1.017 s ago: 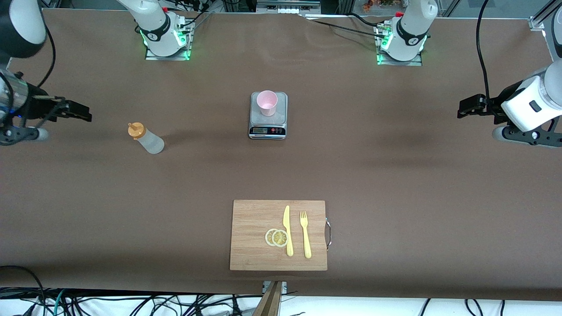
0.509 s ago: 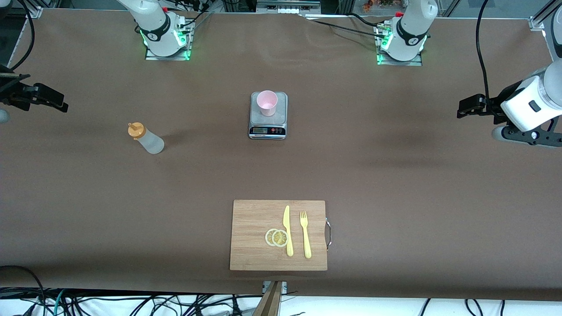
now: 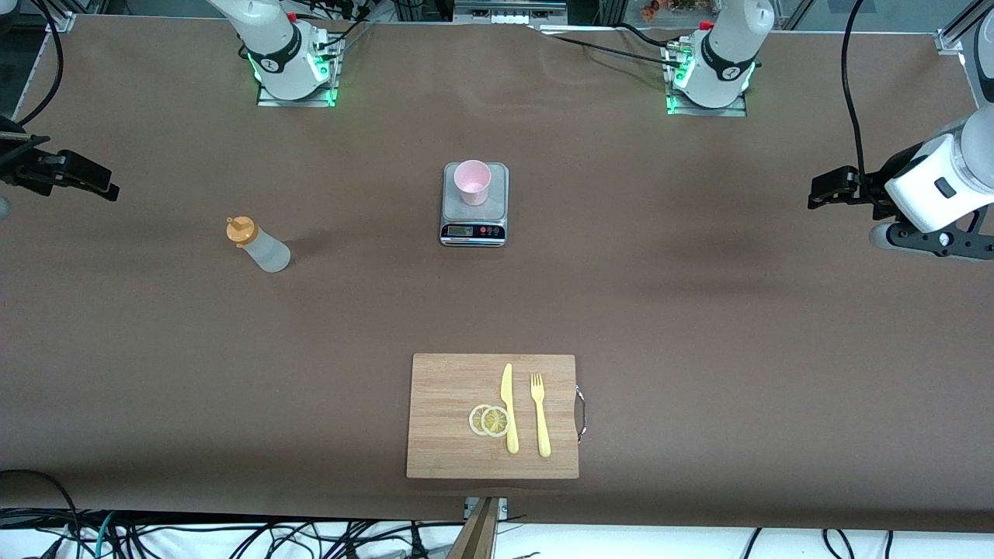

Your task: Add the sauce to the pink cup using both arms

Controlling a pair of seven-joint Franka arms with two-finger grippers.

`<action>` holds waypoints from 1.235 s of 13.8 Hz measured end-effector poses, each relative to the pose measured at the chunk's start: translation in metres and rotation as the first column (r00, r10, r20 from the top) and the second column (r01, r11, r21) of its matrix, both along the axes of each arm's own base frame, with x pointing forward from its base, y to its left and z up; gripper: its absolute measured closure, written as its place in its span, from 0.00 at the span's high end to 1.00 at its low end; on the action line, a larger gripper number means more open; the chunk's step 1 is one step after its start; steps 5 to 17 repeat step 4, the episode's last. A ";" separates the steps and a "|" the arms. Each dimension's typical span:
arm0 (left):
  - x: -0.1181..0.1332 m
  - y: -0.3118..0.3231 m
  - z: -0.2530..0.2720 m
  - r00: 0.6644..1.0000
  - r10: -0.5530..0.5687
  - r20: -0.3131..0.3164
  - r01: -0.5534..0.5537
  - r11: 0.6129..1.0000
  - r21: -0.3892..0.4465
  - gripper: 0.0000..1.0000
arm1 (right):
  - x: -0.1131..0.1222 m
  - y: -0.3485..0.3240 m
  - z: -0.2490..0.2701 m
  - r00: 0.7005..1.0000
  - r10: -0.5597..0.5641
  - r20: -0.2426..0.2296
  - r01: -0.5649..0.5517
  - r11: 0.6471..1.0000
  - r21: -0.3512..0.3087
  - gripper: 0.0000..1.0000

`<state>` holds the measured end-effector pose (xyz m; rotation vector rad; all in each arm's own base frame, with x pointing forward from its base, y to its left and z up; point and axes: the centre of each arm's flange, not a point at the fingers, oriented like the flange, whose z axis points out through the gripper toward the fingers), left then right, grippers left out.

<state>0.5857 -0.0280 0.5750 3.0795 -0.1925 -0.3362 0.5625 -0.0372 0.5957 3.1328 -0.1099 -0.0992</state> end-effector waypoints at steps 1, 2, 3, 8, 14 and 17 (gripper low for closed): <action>0.000 0.000 0.000 1.000 0.000 0.000 0.000 1.000 0.000 1.00 | 0.000 0.000 0.000 1.000 0.000 0.002 0.000 1.000 0.000 1.00; 0.000 0.000 0.000 1.000 0.000 0.000 0.000 1.000 0.000 1.00 | 0.001 0.000 0.000 1.000 0.000 0.008 0.000 1.000 0.000 1.00; 0.000 0.000 0.000 1.000 0.000 0.000 0.000 1.000 0.000 1.00 | 0.002 0.000 0.001 1.000 0.000 0.017 0.000 1.000 -0.001 1.00; 0.000 0.000 0.000 1.000 0.000 0.000 0.000 1.000 0.000 1.00 | 0.003 0.000 0.001 1.000 0.000 0.022 0.000 1.000 -0.001 1.00; 0.000 0.000 0.000 1.000 0.000 0.000 0.000 1.000 0.000 1.00 | 0.003 0.000 0.001 1.000 0.000 0.022 0.000 1.000 -0.001 1.00; 0.000 0.000 0.000 1.000 0.000 0.000 0.000 1.000 0.000 1.00 | 0.003 0.000 0.001 1.000 0.000 0.022 0.000 1.000 -0.001 1.00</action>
